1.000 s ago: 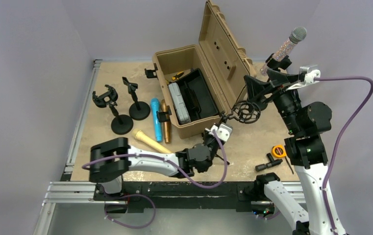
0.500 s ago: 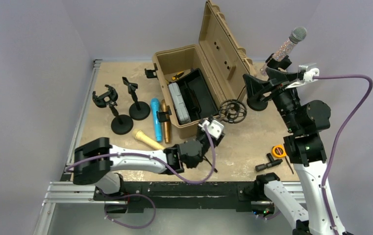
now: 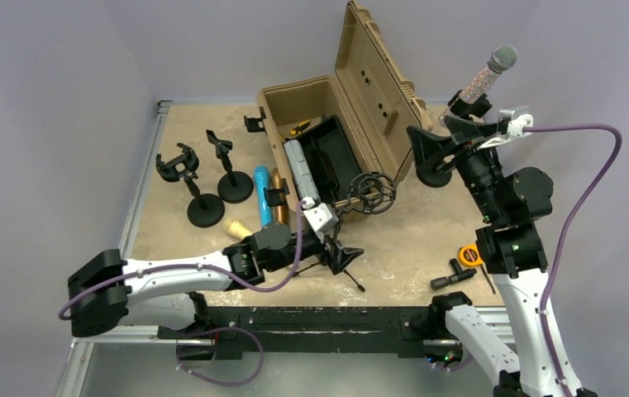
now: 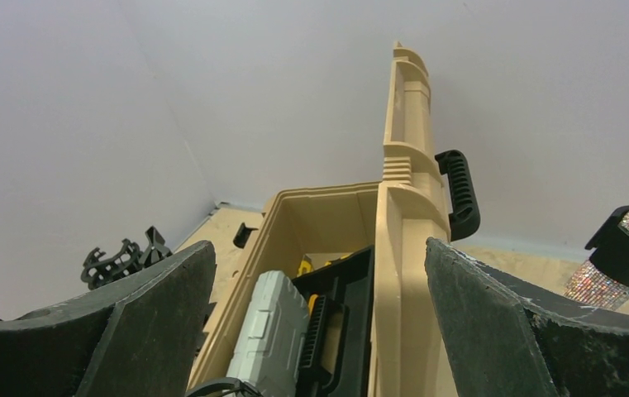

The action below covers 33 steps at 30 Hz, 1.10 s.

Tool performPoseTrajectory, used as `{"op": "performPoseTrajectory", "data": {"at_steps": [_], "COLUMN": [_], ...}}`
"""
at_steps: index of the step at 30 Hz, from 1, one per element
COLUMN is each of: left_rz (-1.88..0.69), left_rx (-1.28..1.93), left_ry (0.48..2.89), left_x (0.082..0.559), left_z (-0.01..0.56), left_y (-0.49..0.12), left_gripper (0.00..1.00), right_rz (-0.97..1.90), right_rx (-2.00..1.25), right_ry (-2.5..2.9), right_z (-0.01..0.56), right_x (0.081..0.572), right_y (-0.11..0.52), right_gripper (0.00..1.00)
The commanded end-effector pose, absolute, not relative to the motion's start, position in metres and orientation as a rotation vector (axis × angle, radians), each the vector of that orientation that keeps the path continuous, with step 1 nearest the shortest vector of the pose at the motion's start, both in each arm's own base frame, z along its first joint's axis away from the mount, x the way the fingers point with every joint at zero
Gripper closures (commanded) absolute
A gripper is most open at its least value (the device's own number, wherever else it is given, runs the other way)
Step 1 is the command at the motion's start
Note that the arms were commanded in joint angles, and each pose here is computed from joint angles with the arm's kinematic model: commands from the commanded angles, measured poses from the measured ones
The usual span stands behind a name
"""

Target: Remove the microphone from the stand

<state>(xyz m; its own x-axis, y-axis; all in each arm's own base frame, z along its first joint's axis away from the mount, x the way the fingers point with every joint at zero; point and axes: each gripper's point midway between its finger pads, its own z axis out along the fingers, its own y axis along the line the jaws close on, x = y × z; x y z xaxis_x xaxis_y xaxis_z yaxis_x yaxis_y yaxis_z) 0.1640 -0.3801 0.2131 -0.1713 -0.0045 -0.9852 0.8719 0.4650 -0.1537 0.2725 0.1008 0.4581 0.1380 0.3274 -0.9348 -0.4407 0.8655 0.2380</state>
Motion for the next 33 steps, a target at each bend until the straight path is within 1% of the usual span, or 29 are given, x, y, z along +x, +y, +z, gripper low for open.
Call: {"op": "performPoseTrajectory", "data": {"at_steps": [1,7,13,16,20,25,28,33], "left_rz": [-1.123,-1.13,-1.067,-1.06,-1.077,-1.088,-1.068,-1.041], "left_rx": [0.822,0.782,0.675,0.644,0.618,0.583,0.553,0.482], "left_ry": [1.509,1.541,1.556,1.58,1.604,1.63,1.641,1.641], "left_x": [0.14,0.137,0.149,0.154,0.157,0.159,0.161,0.164], "left_z": [0.234,0.233,0.238,0.235,0.23,0.224,0.22,0.213], "left_y": [-0.361,-0.326,-0.295,-0.292,-0.296,-0.297,-0.291,-0.276], "left_gripper": [0.08,0.07,0.06,0.06,0.07,0.08,0.08,0.08], "right_rz": [0.597,0.655,0.745,0.767,0.736,0.725,0.786,0.915], "right_rx": [-0.132,-0.347,-0.411,-0.372,-0.311,-0.406,-0.5,-0.568], "right_ry": [1.286,1.304,1.297,1.282,1.24,1.239,1.261,1.402], "right_z": [0.465,0.456,0.469,0.484,0.513,0.527,0.523,0.489], "right_x": [0.273,0.266,0.24,0.234,0.23,0.233,0.232,0.209], "right_y": [0.109,0.137,0.169,0.176,0.165,0.179,0.209,0.299], "right_gripper": [0.05,0.05,0.05,0.05,0.05,0.05,0.05,0.05]}}
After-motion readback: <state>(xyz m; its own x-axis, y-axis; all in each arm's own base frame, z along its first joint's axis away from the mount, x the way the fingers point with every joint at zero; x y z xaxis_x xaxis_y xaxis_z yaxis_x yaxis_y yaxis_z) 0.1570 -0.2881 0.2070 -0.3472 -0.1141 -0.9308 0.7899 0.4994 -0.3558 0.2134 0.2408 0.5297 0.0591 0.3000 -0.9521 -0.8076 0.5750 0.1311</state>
